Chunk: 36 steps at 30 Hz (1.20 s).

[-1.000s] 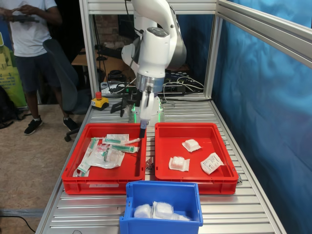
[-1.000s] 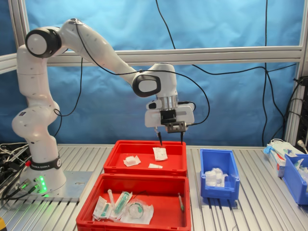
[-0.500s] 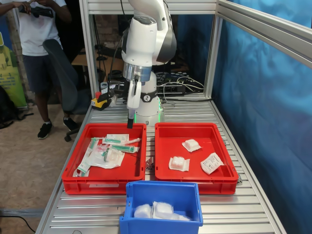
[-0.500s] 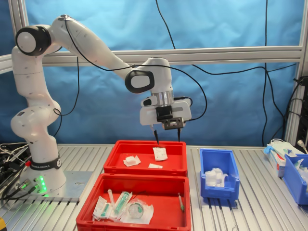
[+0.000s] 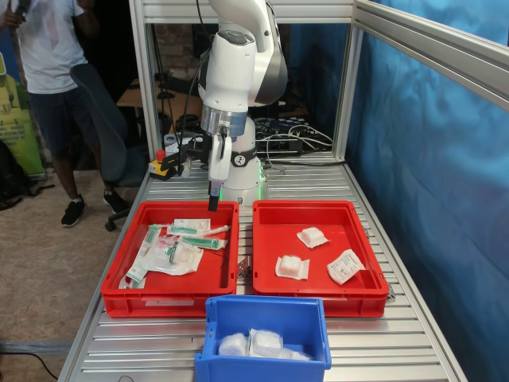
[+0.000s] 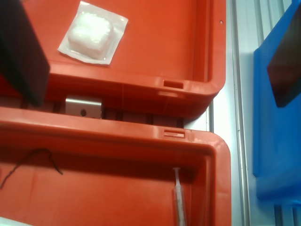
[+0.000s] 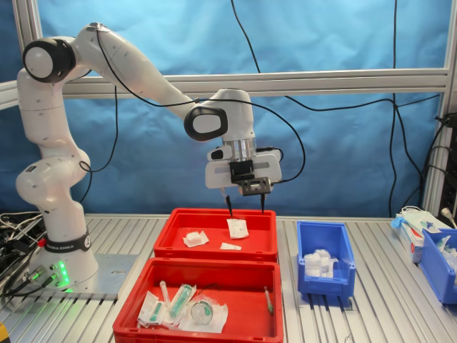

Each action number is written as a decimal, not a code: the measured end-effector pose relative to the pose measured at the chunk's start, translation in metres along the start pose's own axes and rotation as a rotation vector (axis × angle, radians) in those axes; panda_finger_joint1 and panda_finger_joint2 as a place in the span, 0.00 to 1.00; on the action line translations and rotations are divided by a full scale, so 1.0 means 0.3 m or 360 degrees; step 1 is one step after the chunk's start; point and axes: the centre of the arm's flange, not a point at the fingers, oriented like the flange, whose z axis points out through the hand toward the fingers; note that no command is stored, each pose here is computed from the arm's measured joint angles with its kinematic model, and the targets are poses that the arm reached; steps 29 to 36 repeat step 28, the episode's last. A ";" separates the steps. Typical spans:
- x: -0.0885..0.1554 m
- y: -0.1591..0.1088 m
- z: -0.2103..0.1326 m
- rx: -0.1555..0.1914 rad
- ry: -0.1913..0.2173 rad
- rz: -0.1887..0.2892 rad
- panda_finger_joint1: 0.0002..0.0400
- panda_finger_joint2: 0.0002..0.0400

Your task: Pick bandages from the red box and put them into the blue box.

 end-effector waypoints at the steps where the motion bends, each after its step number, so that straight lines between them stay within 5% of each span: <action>1: 0.000 0.000 0.000 0.0000 0.0000 0.0000 1.00 1.00; 17: 0.004 0.016 0.018 -0.0061 -0.0027 0.0053 1.00 1.00; 36: 0.005 0.019 0.022 -0.0071 -0.0029 0.0059 1.00 1.00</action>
